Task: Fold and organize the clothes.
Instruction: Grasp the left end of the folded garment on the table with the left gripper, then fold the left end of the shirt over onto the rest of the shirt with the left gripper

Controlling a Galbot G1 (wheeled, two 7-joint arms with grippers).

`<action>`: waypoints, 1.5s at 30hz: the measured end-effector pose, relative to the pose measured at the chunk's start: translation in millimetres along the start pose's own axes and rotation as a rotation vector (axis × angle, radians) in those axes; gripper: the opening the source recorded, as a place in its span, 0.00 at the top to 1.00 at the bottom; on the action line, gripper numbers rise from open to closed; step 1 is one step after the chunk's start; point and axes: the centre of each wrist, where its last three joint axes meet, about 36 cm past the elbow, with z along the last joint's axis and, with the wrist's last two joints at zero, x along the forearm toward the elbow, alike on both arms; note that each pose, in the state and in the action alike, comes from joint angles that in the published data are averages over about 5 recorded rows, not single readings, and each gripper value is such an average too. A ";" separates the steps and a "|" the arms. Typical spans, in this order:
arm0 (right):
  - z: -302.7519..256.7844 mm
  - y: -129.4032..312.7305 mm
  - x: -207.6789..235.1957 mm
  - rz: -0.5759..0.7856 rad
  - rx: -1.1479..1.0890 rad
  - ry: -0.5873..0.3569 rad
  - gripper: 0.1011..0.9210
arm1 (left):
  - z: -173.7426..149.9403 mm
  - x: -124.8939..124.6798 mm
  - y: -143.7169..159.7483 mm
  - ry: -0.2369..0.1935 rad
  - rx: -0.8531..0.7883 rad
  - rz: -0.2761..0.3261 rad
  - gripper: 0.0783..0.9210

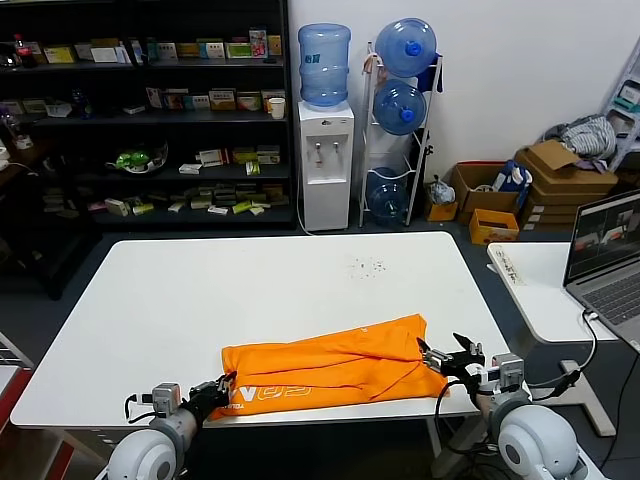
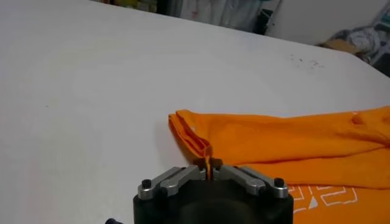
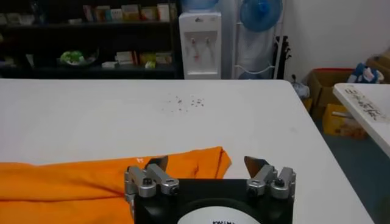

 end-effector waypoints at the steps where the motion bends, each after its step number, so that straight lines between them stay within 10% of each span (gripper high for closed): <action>1: -0.1 0.3 -0.3 0.000 -0.001 -0.001 0.12 | -0.3 0.3 -0.4 -0.003 0.000 -0.001 0.96; 15: -3.2 7.7 -11.5 -0.019 -0.009 -0.023 0.12 | -29.1 28.7 27.9 -0.053 -0.068 -0.072 0.96; 34: -8.1 29.9 -31.5 -0.076 0.003 -0.061 0.12 | -91.3 110.7 178.3 -0.043 -0.342 -0.414 0.96; 45: -0.5 37.8 -35.7 -0.062 0.002 -0.049 0.12 | -106.1 102.2 111.0 -0.049 -0.218 -0.295 0.96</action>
